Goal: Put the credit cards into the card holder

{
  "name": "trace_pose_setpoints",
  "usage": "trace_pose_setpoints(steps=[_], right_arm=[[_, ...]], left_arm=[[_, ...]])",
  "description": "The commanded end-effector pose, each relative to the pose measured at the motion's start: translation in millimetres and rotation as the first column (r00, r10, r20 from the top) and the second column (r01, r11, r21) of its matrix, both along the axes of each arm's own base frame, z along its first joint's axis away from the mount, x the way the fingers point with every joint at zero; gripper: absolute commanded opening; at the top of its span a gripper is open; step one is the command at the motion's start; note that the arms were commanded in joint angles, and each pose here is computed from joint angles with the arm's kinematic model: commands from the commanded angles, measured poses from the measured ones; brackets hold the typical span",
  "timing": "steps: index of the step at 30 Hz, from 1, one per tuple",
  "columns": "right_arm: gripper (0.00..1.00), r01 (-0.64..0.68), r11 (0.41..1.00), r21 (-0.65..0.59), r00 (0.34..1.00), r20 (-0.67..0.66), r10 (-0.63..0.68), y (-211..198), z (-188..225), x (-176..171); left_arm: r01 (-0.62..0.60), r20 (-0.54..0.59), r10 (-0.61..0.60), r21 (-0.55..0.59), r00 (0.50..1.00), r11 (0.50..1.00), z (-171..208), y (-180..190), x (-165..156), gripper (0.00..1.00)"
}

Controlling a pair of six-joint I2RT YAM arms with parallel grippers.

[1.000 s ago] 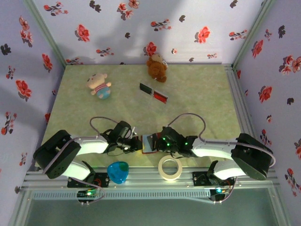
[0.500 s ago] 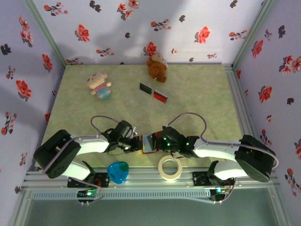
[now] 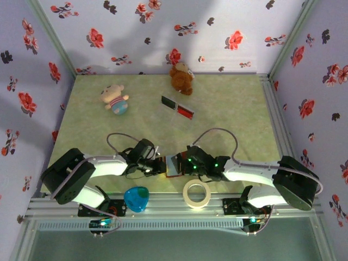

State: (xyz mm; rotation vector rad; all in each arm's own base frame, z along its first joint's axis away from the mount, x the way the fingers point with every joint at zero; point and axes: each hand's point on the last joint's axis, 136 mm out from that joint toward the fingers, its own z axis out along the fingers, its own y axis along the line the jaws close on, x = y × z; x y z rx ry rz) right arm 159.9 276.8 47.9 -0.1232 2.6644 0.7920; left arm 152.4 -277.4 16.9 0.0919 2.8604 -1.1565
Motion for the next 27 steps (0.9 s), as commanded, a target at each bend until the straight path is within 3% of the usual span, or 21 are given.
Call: trace_pose_setpoints(steps=[1, 8, 19, 27], right_arm=[[0.0, -0.008, 0.993, -0.122, 1.0, 0.013, 0.009, -22, -17, -4], [0.0, -0.02, 0.987, -0.158, 0.999, 0.037, 0.026, -27, -17, -1], [0.02, 0.049, 0.997, 0.067, 0.996, -0.076, -0.044, 0, -21, -10], [0.06, 0.048, 0.99, 0.135, 0.989, -0.142, -0.029, 14, -26, -17]], left_arm=[[0.026, -0.09, -0.012, 0.159, 0.996, 0.987, -35, 26, -27, 0.0], [0.028, -0.088, -0.014, 0.163, 0.996, 0.986, -33, 24, -26, 0.0], [0.03, -0.087, -0.016, 0.156, 0.996, 0.987, -32, 16, -28, 0.0], [0.025, -0.085, -0.011, 0.164, 0.996, 0.986, -33, 17, -28, 0.0]])
